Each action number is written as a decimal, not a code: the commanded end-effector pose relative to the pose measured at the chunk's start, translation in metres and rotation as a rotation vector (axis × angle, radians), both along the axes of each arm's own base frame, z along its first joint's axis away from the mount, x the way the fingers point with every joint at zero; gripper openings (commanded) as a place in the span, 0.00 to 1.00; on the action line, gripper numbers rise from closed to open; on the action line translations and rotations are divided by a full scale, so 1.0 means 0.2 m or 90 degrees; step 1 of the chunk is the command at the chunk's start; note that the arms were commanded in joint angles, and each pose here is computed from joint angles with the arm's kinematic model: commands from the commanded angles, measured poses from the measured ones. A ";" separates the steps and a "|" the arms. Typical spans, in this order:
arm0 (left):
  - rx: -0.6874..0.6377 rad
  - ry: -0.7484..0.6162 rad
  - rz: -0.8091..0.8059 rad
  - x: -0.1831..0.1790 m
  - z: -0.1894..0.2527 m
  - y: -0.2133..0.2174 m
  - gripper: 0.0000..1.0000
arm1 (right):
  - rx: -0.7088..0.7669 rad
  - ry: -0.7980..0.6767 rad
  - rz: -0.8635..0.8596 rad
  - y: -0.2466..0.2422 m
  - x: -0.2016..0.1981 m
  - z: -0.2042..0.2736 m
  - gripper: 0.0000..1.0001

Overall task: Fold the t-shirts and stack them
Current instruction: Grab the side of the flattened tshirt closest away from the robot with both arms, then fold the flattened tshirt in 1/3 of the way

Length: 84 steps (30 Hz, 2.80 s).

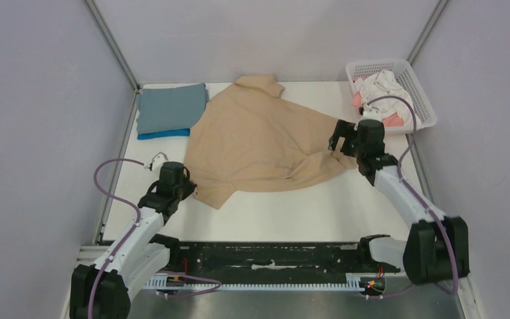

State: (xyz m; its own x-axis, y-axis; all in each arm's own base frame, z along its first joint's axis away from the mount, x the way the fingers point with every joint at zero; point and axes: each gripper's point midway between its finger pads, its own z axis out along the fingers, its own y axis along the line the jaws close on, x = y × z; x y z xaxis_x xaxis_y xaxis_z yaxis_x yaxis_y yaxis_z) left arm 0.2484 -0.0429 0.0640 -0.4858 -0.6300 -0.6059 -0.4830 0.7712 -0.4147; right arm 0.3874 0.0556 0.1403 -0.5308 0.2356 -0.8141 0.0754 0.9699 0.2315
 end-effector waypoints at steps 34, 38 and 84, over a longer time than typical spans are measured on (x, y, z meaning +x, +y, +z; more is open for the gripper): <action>-0.026 -0.042 -0.003 0.06 0.06 -0.03 0.02 | 0.157 0.057 -0.088 -0.02 -0.33 -0.46 0.51; -0.026 -0.043 -0.002 0.06 0.06 -0.03 0.02 | 0.139 0.067 -0.111 -0.06 -0.35 -0.51 0.34; -0.281 -0.114 -0.132 -0.46 0.35 -0.28 0.02 | 0.090 0.331 -0.043 -0.07 -1.33 -0.40 0.00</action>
